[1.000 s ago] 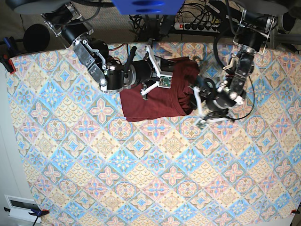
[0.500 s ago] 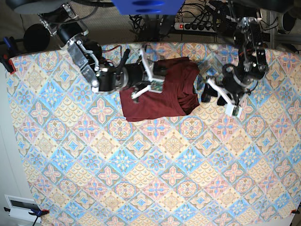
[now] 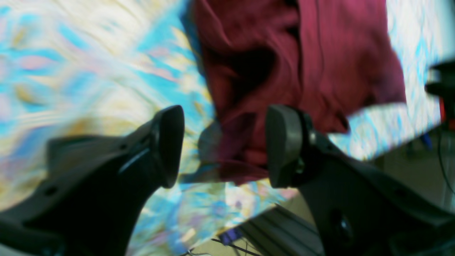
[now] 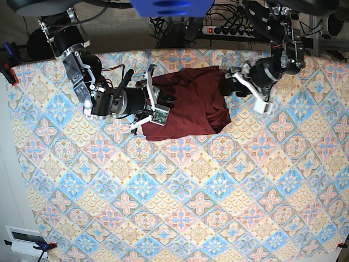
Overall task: Layout the t-shirt on the table in an organized manner, then fold the t-shirt properly
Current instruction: 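Drag the bundle with the right gripper toward the right arm's side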
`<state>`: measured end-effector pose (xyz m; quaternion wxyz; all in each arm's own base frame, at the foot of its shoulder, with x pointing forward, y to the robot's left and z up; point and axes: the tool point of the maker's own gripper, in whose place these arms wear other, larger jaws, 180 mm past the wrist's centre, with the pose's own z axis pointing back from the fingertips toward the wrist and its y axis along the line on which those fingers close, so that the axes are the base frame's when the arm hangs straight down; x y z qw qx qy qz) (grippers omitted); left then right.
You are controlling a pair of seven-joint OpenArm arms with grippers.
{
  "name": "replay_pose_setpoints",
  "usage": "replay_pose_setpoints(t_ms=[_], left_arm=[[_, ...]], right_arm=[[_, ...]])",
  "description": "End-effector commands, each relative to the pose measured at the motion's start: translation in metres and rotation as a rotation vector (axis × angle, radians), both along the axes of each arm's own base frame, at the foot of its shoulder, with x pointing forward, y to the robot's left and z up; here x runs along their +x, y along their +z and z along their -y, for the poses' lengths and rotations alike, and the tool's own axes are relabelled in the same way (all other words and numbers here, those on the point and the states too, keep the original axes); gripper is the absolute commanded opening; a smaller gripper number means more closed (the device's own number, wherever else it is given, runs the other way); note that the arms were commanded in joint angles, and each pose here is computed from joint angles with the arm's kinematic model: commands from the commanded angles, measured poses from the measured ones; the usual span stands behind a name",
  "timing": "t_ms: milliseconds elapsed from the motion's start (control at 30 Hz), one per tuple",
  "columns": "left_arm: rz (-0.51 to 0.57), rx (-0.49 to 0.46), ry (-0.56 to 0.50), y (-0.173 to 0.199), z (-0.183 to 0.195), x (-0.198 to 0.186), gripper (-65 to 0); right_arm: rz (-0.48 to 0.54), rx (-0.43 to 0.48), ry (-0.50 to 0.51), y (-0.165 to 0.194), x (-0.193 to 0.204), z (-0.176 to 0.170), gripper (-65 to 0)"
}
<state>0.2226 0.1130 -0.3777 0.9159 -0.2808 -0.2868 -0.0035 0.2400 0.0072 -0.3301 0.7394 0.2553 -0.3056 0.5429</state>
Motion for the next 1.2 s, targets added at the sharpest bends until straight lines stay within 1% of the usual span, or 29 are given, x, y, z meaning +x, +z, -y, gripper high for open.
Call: replay_pose_setpoints(t_ms=[0, 167, 233, 300, 333, 400, 500, 533, 600, 667, 733, 867, 933, 1000, 1100, 1167], left_arm=[[0.051, -0.024, -0.013, 0.012, 0.006, 0.008, -31.0], [0.035, -0.043, -0.046, 0.007, 0.02, 0.01, -31.0], [-0.003, -0.037, -0.062, -0.005, 0.023, 0.007, -31.4], [-0.03, -0.037, -0.088, -0.013, 0.029, 0.001, -34.5], [-0.035, -0.035, -0.106, -0.015, 0.032, -0.002, -37.2], [-0.045, -0.034, -0.155, -0.016, 0.04, -0.008, -45.1], [-0.056, -0.04, -0.194, -0.017, 0.05, -0.015, -60.9], [-0.045, -0.04, -0.2, -0.014, 0.051, -0.015, -65.0], [-0.048, -0.042, -0.203, -0.012, 0.053, -0.022, -65.0], [-0.04, -0.039, -0.21, -0.009, 0.053, -0.024, -63.6], [-0.053, -0.014, -0.223, -0.012, 0.045, -0.031, -64.8], [-0.068, 0.008, -0.226, -0.017, 0.041, -0.034, -65.0], [-0.088, 0.033, -0.22, -0.025, 0.036, -0.037, -65.0], [-0.11, 0.06, -0.214, -0.035, 0.029, -0.037, -64.8], [-0.133, 0.073, -0.207, -0.044, 0.026, -0.04, -64.8], [-0.142, 0.088, -0.212, -0.048, 0.026, -0.042, -64.8]], right_arm=[[0.029, 0.034, 0.0, 0.012, 0.006, -0.002, -55.6], [0.028, 0.033, 0.0, 0.012, 0.006, -0.002, -55.6], [0.029, 0.034, 0.0, 0.012, 0.006, -0.002, -55.6], [0.029, 0.034, 0.0, 0.012, 0.006, -0.002, -55.6], [0.029, 0.034, 0.0, 0.012, 0.006, -0.002, -55.6], [0.029, 0.034, 0.0, 0.012, 0.006, -0.002, -55.6], [0.028, 0.033, 0.0, 0.012, 0.006, -0.002, -55.6], [0.028, 0.033, 0.0, 0.012, 0.006, -0.002, -55.6], [0.028, 0.033, 0.0, 0.012, 0.006, -0.002, -55.6], [0.027, 0.032, -0.001, 0.011, 0.006, -0.001, -55.6], [0.026, 0.032, -0.001, 0.011, 0.006, -0.001, -55.6], [0.03, 0.03, -0.002, 0.012, 0.008, -0.001, -55.6], [0.039, 0.017, -0.005, 0.011, 0.01, 0.001, -55.6], [0.066, -0.03, -0.017, 0.006, 0.015, 0.006, -55.6], [0.129, -0.144, -0.042, -0.005, 0.026, 0.022, -55.6], [0.158, -0.202, -0.056, -0.01, 0.031, 0.03, -55.6]])
